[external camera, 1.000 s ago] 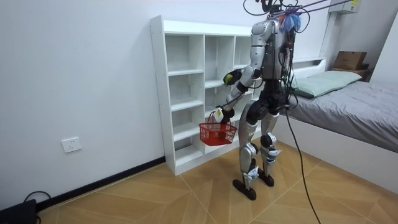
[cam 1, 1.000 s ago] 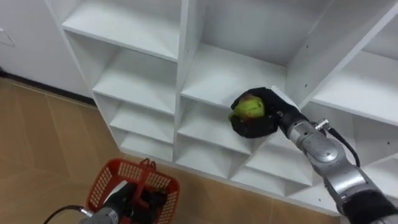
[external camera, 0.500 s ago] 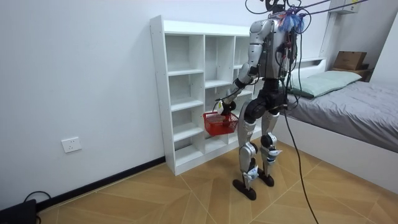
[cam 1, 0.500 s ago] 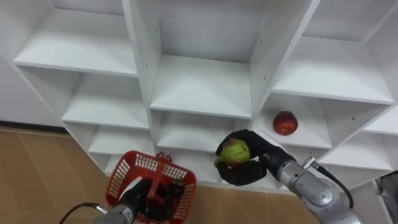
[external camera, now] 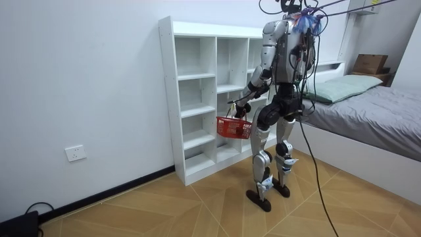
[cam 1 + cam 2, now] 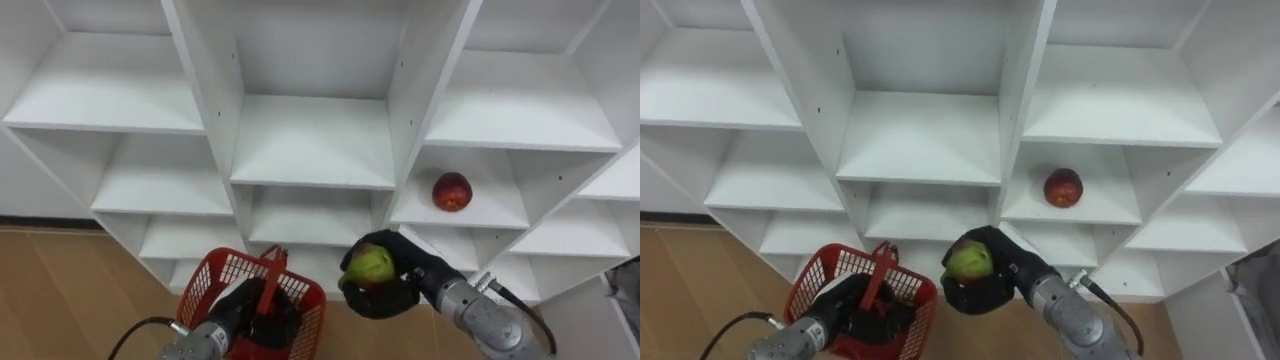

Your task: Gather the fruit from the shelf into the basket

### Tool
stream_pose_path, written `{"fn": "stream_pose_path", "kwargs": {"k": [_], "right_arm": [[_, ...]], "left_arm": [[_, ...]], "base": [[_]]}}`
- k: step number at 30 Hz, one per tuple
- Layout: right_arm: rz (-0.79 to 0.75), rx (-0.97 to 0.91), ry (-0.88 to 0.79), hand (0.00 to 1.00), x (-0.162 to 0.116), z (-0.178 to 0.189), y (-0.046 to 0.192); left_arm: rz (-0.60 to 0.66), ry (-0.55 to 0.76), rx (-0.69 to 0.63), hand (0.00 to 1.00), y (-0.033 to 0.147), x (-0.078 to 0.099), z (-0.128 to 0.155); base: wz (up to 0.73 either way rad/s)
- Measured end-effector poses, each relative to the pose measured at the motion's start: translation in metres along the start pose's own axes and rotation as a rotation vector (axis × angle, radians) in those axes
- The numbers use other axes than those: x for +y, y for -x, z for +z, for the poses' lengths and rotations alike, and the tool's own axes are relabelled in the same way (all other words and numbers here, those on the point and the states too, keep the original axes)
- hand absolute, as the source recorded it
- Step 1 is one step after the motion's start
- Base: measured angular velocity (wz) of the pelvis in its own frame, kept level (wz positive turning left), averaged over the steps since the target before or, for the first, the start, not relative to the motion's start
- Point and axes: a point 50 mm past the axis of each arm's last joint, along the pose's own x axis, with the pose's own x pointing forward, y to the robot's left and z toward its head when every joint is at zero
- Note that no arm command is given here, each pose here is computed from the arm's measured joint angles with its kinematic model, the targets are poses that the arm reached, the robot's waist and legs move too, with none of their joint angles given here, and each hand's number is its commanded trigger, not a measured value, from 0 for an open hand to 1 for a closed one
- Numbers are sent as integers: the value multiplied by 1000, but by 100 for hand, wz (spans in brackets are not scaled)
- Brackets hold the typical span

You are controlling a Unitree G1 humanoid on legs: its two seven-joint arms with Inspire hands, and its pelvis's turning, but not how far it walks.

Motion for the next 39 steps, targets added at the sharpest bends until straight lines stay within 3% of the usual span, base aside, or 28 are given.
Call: {"fn": "stream_pose_path", "kwargs": {"k": [19,39], "right_arm": [[-20,68,-33,100,7,-15,-3],[-17,50,-47,100,12,-7,-12]], "left_arm": [[-123,13,-40,100,-2,-17,7],[-165,56,-81,100,-2,-19,13]], "base": [[-7],[0]]}}
